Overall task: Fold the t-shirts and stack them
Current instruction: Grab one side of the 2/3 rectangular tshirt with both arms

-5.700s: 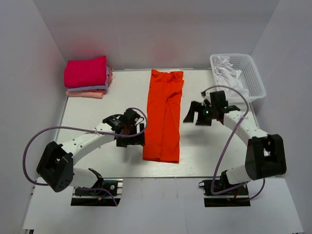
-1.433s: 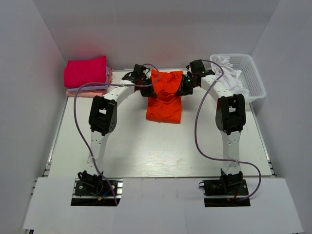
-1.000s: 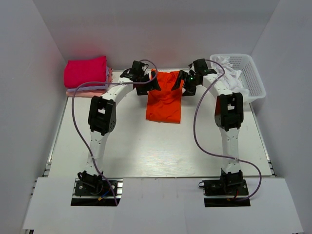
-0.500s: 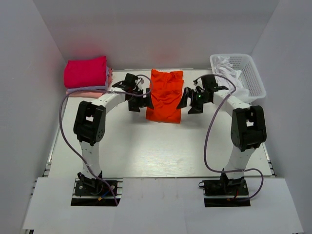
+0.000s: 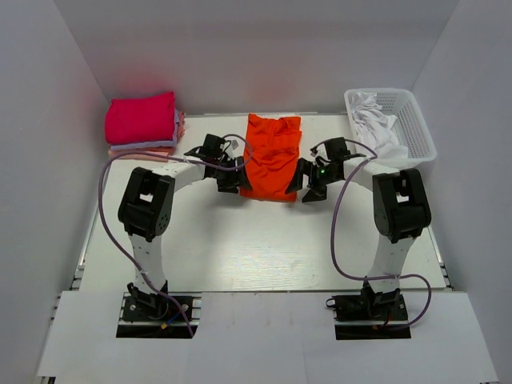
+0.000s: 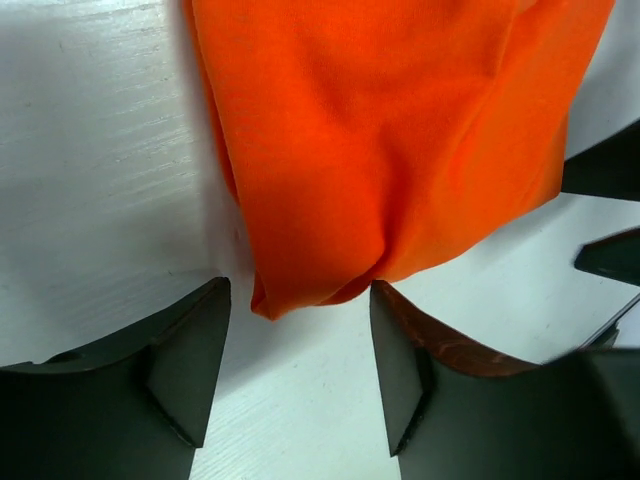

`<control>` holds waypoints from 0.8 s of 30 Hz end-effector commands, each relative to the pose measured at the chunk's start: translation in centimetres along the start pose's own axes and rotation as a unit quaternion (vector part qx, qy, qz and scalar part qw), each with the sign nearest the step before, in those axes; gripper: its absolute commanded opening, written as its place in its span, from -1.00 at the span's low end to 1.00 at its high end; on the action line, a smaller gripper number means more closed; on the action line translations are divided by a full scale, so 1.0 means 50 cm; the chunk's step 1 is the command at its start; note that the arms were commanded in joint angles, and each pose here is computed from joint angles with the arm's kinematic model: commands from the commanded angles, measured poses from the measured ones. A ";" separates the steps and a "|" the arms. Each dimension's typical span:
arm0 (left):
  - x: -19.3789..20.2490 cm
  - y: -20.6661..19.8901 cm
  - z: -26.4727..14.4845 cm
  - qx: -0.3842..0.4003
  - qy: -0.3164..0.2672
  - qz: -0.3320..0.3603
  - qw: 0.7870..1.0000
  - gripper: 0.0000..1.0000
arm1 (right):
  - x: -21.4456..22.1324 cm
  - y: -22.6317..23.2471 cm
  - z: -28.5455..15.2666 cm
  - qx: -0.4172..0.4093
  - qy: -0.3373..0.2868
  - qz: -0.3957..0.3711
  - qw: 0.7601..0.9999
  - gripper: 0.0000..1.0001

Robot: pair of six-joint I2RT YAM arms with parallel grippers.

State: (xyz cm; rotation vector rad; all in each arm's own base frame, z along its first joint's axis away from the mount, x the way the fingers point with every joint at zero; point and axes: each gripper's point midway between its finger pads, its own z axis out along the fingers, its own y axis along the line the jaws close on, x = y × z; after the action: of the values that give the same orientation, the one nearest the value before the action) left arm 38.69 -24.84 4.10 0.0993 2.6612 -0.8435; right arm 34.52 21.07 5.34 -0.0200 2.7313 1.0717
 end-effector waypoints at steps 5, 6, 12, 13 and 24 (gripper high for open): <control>0.002 0.006 0.009 0.004 -0.009 0.006 1.000 -0.05 | 0.001 -0.013 0.032 -0.019 0.013 0.003 1.000 0.81; 0.004 0.003 0.008 0.009 -0.006 0.012 1.000 -0.09 | 0.004 -0.016 0.034 -0.017 0.015 0.005 1.000 0.81; 0.022 0.016 0.019 0.005 0.002 0.007 1.000 -0.32 | -0.001 -0.019 0.046 -0.019 0.015 0.009 1.000 0.59; 0.022 0.016 0.019 0.005 0.002 0.007 1.000 -0.35 | 0.002 -0.017 0.048 -0.022 0.018 0.010 1.000 0.53; 0.014 0.011 0.023 0.012 -0.001 0.010 1.000 -1.00 | -0.011 -0.030 0.067 -0.028 0.003 0.015 0.999 -0.60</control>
State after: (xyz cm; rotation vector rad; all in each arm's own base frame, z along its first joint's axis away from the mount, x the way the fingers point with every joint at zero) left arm 38.22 -24.81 2.27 0.1054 2.6684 -0.8540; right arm 34.74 21.88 2.25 0.0157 2.7577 1.1479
